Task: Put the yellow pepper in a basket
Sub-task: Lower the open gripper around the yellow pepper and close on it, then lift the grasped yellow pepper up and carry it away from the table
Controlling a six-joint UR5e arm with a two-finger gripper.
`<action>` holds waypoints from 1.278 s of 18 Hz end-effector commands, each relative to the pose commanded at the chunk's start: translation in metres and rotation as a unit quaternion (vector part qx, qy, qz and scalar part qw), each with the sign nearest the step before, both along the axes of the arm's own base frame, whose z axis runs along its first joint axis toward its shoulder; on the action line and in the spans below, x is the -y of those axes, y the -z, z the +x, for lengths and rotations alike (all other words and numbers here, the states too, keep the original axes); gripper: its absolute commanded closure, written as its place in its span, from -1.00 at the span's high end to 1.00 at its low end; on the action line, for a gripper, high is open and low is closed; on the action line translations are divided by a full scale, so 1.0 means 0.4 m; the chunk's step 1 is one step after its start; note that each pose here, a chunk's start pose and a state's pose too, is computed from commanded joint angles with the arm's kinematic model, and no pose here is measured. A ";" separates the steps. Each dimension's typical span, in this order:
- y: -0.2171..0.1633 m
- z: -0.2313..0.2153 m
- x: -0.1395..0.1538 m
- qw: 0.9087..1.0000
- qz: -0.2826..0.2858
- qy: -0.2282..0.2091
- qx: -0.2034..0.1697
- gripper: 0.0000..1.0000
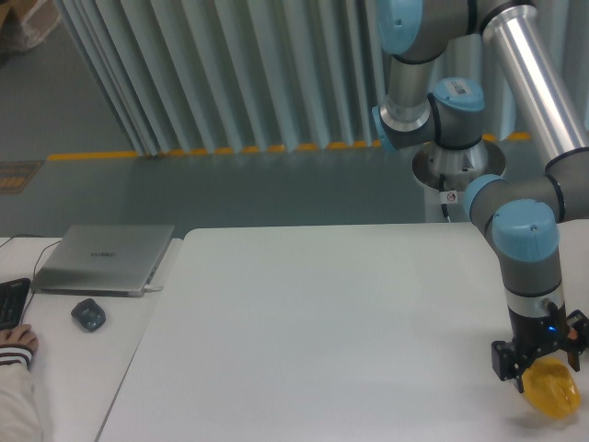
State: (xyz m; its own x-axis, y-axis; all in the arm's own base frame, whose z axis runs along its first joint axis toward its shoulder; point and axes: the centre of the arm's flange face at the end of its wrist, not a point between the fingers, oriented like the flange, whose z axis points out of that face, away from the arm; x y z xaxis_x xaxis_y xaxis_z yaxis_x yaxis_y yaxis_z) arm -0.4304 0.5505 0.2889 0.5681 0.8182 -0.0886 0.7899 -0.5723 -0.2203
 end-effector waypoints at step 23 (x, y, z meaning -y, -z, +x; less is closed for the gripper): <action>-0.043 0.010 0.026 1.000 -0.004 0.002 -0.011 -0.52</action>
State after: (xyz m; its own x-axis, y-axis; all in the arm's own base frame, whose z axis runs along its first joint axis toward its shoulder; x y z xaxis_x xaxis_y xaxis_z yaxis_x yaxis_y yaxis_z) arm -0.4263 0.5402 0.3061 0.5685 0.8156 -0.1075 0.7828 -0.5765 -0.2342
